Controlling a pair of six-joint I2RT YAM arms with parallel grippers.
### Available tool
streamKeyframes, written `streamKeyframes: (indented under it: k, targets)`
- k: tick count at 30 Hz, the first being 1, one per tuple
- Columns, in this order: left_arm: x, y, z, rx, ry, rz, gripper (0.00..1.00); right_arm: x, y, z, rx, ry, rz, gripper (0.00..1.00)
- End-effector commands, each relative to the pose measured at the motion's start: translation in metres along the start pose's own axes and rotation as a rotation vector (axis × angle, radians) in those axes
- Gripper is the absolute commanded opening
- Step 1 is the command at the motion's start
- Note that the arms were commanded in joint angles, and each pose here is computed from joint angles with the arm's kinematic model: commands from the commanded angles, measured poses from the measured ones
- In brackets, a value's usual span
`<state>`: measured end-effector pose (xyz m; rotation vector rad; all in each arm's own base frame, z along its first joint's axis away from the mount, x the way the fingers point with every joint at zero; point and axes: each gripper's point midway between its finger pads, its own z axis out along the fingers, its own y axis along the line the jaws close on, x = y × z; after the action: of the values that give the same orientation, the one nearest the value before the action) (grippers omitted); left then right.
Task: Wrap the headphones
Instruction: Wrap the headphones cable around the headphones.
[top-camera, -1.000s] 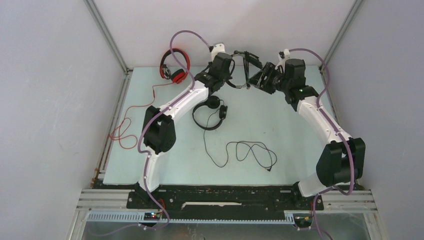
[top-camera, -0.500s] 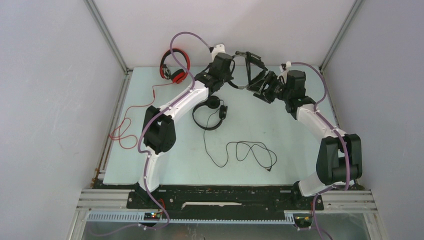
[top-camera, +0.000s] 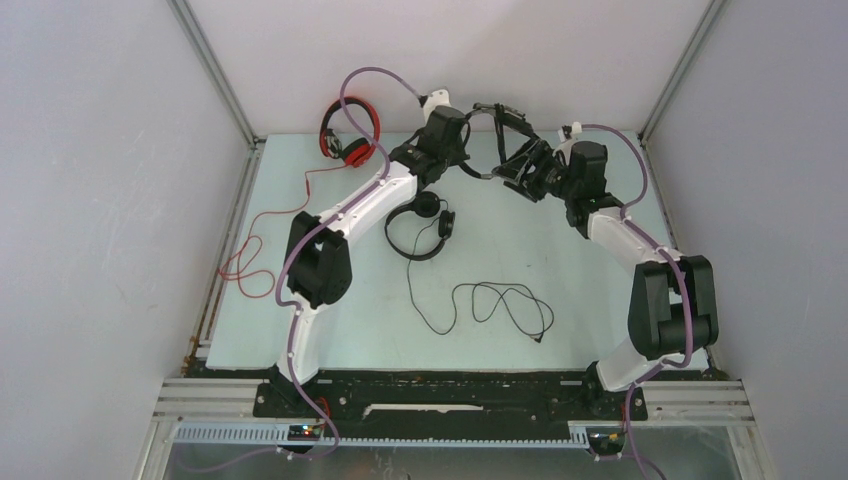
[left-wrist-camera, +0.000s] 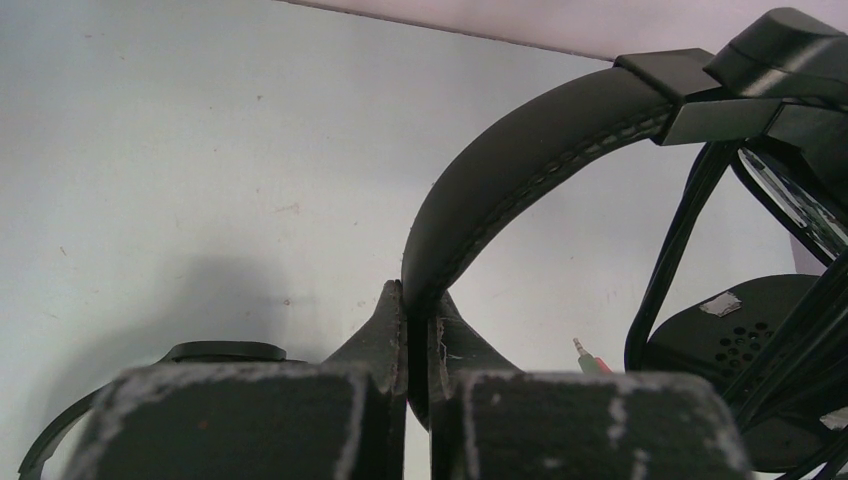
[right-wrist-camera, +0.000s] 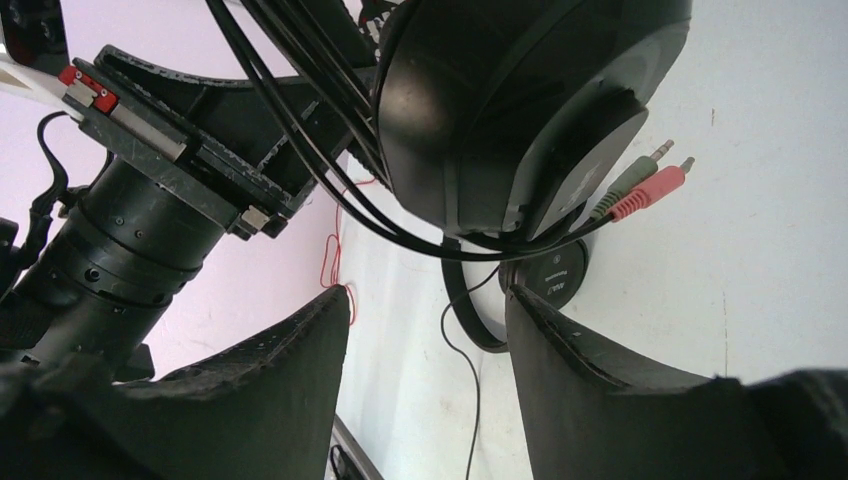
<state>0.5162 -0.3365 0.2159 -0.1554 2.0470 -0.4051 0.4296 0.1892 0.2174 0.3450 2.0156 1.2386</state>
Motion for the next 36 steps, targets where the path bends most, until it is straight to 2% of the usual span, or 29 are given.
streamKeyframes:
  k: [1,24,36]
  targets:
    - [-0.033,-0.026,-0.021,0.090,-0.069,-0.085,0.00,-0.011,0.003,0.005,-0.025,-0.050,-0.026,0.60]
    - [-0.003,-0.021,-0.009,0.080,0.004,-0.058,0.00,-0.014,-0.032,0.016,0.067,-0.077,-0.084,0.53]
    - [0.041,-0.009,0.013,0.025,0.090,-0.049,0.00,-0.017,-0.063,0.024,0.092,-0.065,-0.079,0.52]
